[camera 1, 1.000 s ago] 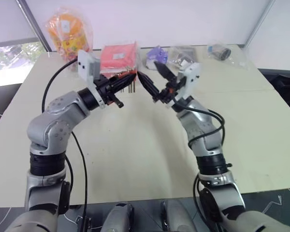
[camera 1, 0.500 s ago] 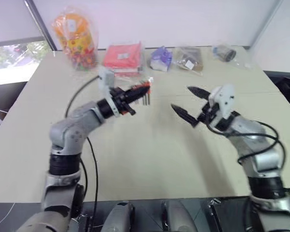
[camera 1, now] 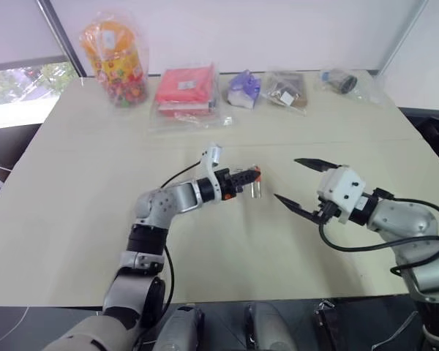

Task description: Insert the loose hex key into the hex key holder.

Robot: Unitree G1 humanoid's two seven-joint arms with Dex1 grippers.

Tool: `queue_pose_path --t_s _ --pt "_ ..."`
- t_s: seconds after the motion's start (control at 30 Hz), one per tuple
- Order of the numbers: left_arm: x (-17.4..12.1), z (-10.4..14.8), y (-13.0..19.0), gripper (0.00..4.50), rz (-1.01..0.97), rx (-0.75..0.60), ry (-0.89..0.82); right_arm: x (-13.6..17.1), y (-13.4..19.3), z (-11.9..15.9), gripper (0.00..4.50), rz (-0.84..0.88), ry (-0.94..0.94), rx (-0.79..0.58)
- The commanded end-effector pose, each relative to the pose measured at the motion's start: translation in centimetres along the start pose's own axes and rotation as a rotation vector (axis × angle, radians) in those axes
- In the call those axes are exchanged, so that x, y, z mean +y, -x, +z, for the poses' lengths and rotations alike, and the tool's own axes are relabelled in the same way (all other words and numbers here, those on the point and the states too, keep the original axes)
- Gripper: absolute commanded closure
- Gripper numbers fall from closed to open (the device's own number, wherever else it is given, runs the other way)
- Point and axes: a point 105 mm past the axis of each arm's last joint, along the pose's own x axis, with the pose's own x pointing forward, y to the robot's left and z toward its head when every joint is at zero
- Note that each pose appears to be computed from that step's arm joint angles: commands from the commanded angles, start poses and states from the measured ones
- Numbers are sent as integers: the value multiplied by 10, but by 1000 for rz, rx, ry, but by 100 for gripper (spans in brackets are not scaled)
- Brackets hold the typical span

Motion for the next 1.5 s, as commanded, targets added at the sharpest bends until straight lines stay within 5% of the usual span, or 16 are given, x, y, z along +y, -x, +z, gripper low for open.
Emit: queue_pose_path --t_s 0.03,0.1,0.4,0.93,1.27,1.5 --pt "9 4 -3 450 36 -21 57 -5 4 13 6 -56 42 -35" --pt "14 0 -6 450 57 -15 83 -5 3 14 6 -69 44 -36" --pt "31 -22 -5 17 124 16 187 -7 -2 16 0 -82 50 -49" --pt "45 -3 38 7 431 180 -368 -12 -18 16 0 -34 76 -90" --pt "-6 63 44 7 252 -19 -912 -15 -24 10 0 21 88 -84" --pt "-27 66 74 7 122 110 -1073 -10 -20 4 0 124 82 -36"
